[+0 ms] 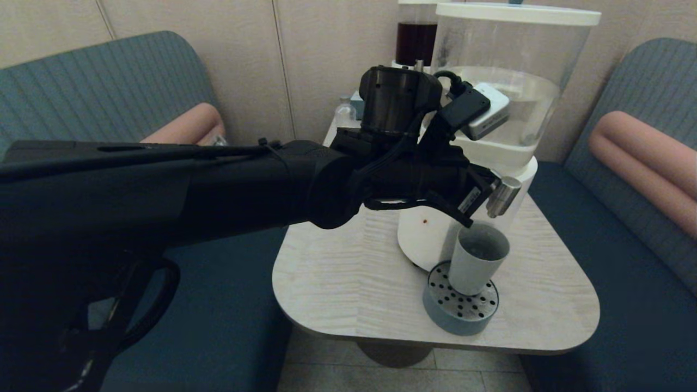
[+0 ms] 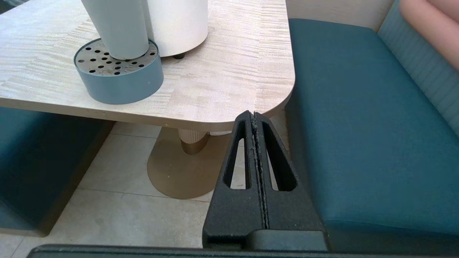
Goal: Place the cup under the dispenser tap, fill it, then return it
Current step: Turn off the faucet
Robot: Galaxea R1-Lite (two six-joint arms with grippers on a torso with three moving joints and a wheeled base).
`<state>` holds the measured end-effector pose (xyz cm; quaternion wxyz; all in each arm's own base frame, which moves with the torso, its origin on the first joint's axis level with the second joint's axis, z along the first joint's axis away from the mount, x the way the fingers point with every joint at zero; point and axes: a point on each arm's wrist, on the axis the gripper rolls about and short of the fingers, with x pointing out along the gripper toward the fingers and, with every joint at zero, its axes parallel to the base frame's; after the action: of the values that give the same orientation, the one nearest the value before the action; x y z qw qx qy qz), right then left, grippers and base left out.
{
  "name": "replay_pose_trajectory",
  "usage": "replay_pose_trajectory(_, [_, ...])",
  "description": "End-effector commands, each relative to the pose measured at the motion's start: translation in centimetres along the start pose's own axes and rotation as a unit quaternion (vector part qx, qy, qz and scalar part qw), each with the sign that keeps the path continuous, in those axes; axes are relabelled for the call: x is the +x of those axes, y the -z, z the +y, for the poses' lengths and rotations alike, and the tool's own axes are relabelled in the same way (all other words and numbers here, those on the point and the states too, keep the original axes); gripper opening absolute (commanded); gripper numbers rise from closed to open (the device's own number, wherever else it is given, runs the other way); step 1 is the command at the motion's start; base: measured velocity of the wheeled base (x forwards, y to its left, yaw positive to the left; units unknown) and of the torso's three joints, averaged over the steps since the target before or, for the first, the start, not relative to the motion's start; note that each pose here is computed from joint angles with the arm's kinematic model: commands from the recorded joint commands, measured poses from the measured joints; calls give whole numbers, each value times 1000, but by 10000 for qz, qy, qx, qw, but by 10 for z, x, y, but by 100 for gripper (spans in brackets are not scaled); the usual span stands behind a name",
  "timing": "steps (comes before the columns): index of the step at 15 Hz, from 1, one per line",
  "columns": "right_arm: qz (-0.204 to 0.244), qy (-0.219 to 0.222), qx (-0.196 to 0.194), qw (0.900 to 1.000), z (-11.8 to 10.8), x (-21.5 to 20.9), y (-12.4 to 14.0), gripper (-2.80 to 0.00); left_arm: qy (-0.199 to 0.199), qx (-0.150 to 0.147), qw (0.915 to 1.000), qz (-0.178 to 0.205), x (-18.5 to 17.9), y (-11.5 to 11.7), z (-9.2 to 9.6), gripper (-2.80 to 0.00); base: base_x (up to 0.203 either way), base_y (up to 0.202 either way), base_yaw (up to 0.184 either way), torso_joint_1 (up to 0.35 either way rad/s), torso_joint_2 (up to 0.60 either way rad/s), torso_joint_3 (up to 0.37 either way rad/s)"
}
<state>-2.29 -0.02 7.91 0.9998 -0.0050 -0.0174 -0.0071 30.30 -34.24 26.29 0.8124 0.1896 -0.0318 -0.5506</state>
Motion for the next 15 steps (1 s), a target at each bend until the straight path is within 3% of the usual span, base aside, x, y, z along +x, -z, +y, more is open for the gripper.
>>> replay_pose_trajectory(1, [75, -2, -4, 10000, 0, 1, 4, -280, 42, 7, 10000, 25, 3, 3, -2, -280, 0, 0, 0, 0, 0, 0])
replay_pose_trajectory(9, [75, 5, -4, 10000, 0, 1, 4, -280, -91, 52, 9999, -46, -7, -3, 4, -280, 0, 0, 0, 0, 0, 0])
replay_pose_trajectory(13, [75, -2, -4, 10000, 0, 1, 4, -280, -216, -66, 9996, 151, -39, -4, 9, -280, 0, 0, 0, 0, 0, 0])
replay_pose_trajectory(15, [75, -2, -4, 10000, 0, 1, 4, -280, -296, -284, 9986, 330, -66, -4, 5, -280, 0, 0, 0, 0, 0, 0])
